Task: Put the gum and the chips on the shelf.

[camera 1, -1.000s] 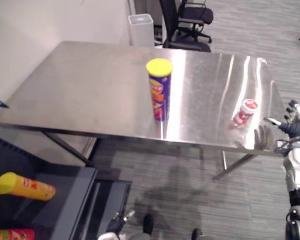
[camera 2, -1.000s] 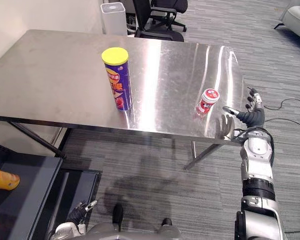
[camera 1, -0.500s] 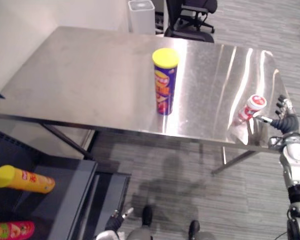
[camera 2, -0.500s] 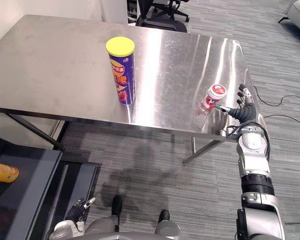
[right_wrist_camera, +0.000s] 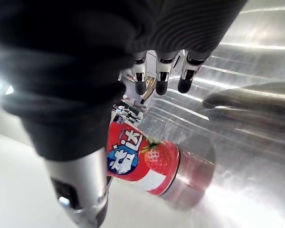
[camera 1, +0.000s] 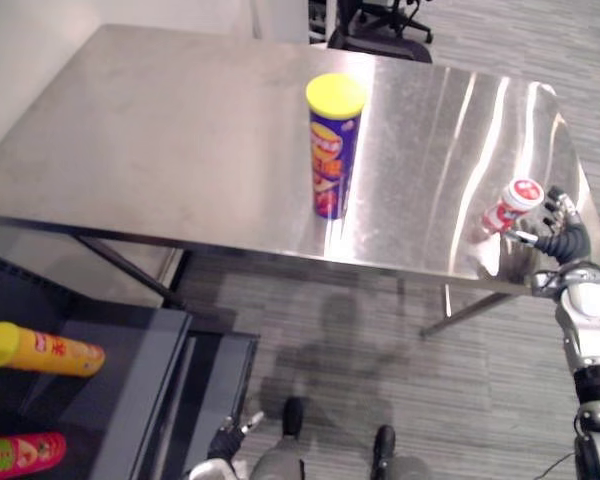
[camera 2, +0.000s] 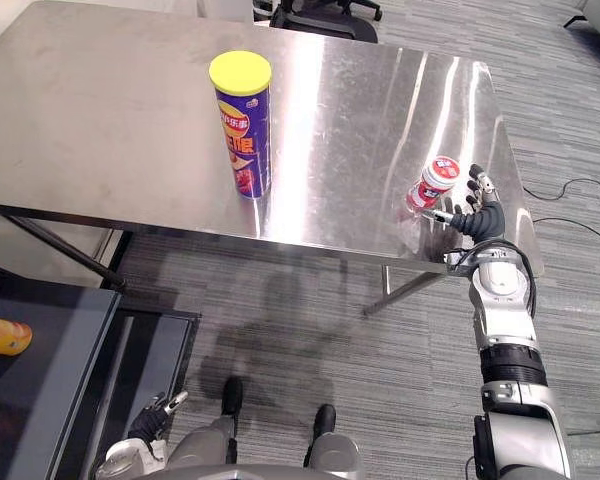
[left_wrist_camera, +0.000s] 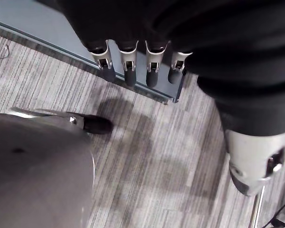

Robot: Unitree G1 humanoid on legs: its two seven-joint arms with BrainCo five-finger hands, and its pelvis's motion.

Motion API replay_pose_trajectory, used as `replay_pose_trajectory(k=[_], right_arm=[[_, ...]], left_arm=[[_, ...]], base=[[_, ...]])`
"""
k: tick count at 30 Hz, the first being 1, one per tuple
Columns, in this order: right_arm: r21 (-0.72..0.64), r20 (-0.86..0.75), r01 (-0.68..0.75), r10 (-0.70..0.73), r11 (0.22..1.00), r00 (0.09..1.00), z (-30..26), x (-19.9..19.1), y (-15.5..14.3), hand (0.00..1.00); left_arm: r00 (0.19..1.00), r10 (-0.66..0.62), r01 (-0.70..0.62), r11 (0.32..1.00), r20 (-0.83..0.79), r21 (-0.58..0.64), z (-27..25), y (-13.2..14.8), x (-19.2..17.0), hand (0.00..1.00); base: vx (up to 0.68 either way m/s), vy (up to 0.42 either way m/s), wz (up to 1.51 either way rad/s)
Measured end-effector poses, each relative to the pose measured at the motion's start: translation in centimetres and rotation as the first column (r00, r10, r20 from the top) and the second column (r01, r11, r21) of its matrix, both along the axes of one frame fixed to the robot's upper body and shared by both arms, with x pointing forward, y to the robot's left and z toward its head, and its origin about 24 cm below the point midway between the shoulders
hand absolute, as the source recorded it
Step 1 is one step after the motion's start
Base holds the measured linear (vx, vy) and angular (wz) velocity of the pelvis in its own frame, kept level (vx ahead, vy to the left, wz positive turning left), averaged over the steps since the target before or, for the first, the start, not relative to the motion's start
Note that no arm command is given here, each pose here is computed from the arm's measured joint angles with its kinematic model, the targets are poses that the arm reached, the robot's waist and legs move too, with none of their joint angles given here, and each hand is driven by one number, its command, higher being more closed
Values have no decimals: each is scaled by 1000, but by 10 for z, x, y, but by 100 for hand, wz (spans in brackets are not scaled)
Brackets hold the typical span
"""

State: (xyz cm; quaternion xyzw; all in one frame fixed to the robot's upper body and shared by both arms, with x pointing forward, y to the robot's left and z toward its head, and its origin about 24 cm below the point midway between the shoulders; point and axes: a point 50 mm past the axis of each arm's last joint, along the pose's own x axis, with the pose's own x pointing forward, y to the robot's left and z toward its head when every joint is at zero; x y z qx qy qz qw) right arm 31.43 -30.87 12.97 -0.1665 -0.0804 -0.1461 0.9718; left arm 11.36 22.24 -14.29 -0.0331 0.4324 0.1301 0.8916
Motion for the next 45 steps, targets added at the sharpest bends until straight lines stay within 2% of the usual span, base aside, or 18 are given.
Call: replay_pose_trajectory(k=[31, 32, 45], right_arm=[[84, 124, 4, -15, 996, 992, 30, 15, 6, 0], [98, 128, 4, -17, 995, 992, 31, 16, 6, 100], [115, 131, 4, -19, 993, 991, 31, 18, 6, 100]], left_arm=[[998, 58, -58, 998, 2, 25, 2, 11, -1, 0], [998, 58, -58, 998, 2, 25, 2, 11, -1, 0], [998, 60, -60, 998, -1, 28, 2, 12, -1, 0]], base=[[1, 2, 1], [0, 0, 0], [0, 0, 0]])
